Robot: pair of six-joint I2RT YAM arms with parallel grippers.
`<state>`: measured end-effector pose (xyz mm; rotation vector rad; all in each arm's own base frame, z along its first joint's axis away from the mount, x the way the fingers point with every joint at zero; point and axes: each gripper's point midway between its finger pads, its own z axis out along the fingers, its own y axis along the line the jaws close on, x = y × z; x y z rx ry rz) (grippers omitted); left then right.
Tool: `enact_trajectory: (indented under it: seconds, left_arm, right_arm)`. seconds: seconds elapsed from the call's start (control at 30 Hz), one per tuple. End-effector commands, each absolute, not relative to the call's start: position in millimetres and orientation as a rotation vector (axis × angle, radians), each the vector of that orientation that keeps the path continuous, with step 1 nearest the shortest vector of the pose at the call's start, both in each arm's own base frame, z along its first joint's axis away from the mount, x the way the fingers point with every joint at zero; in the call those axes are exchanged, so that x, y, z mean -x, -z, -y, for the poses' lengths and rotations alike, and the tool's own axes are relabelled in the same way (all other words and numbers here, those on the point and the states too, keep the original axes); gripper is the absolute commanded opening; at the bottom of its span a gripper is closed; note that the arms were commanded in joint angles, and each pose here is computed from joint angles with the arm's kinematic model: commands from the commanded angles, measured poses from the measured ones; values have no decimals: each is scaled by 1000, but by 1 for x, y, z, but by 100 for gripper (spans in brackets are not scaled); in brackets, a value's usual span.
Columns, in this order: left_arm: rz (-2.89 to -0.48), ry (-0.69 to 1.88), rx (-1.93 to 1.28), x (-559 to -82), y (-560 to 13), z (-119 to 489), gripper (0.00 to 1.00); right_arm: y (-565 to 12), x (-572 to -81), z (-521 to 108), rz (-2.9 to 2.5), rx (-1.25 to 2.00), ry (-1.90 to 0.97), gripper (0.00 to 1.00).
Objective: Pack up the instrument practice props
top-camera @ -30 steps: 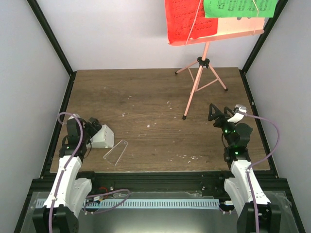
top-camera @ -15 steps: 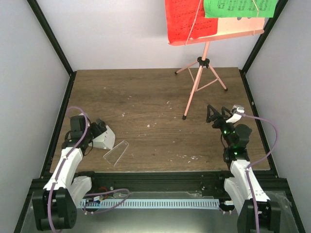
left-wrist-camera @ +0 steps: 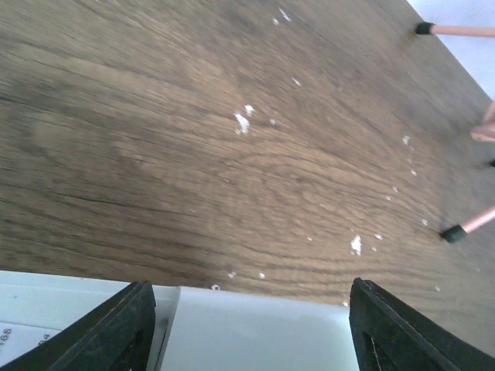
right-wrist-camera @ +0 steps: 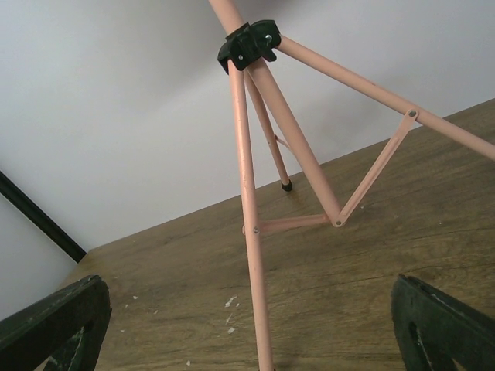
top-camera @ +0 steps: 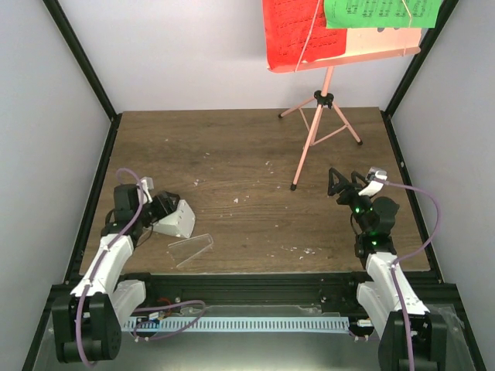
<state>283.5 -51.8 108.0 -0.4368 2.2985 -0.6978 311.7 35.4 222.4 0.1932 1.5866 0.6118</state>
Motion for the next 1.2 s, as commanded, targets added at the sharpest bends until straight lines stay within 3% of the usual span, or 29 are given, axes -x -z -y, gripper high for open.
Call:
enact_trajectory:
  seconds: [0.0, 0.43, 0.57, 0.87, 1.17]
  left_arm:
    - [-2254, 907, 319, -278, -117, 85, 69]
    - [-2299, 999, -35, -278, -120, 182, 69]
    - [-2312, 1006, -90, -280, -124, 204, 74]
    - [-2230, 635, 188, -294, -166, 129, 93]
    - [-2382, 629, 703, -269, -90, 49, 95]
  right_arm:
    - [-225, -313, -31, -1571, -199, -594, 100]
    - [-222, -313, -31, -1578, -203, -586, 100]
    - [-221, -313, -30, -1580, -204, -584, 100]
    - [-217, -312, -35, -1585, -173, -601, 100]
    - [-215, -313, -40, -1599, -150, -620, 100]
